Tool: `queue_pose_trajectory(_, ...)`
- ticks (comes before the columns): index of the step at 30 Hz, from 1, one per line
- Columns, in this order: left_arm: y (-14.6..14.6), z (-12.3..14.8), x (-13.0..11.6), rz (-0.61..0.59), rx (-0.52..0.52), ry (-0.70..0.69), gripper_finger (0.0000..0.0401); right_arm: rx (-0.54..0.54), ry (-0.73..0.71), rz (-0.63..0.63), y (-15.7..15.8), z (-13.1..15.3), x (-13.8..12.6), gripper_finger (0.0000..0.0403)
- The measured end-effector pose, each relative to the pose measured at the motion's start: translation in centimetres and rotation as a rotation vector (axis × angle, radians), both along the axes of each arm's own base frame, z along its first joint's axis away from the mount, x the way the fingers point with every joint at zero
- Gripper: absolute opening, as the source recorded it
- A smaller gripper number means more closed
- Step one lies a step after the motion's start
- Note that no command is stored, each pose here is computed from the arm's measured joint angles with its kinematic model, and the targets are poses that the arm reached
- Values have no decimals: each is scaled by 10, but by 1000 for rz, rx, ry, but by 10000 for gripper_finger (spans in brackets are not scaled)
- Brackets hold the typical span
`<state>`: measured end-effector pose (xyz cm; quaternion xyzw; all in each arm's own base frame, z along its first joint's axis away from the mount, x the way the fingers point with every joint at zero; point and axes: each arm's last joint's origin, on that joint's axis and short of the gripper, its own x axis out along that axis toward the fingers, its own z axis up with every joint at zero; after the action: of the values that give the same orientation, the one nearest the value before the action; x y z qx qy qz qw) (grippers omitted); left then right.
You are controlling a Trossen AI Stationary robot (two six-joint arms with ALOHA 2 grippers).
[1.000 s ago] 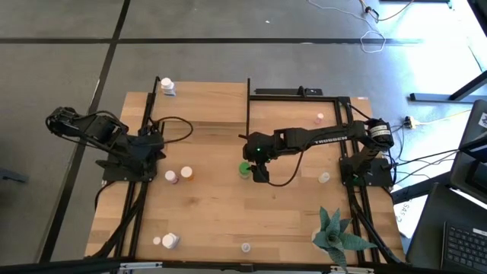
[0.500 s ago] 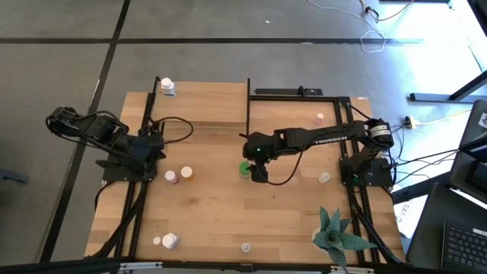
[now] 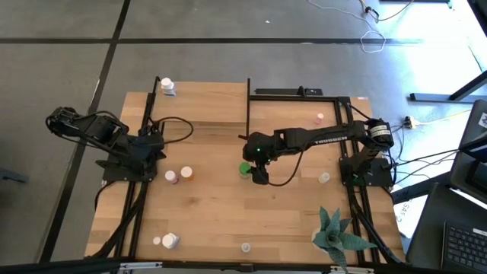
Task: Pick and place medicine bottles onto shelf by color
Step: Put the green pill bottle on the shelf
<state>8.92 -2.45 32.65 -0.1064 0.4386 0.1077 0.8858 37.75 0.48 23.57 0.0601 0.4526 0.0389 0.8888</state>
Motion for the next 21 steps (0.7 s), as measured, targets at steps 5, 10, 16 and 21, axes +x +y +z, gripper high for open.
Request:
queue_pose_trajectory(5,0,0,0,0,0,0,0,12,-3,-15,0,0,0,246)
queue_pose_trajectory(10,0,0,0,0,0,0,0,8,-4,-7,0,0,0,246)
queue_pose_trajectory(16,0,0,0,0,0,0,0,16,-3,-17,0,0,0,246)
queue_pose_trajectory(21,0,0,0,0,0,0,0,18,0,-19,0,0,1,266)
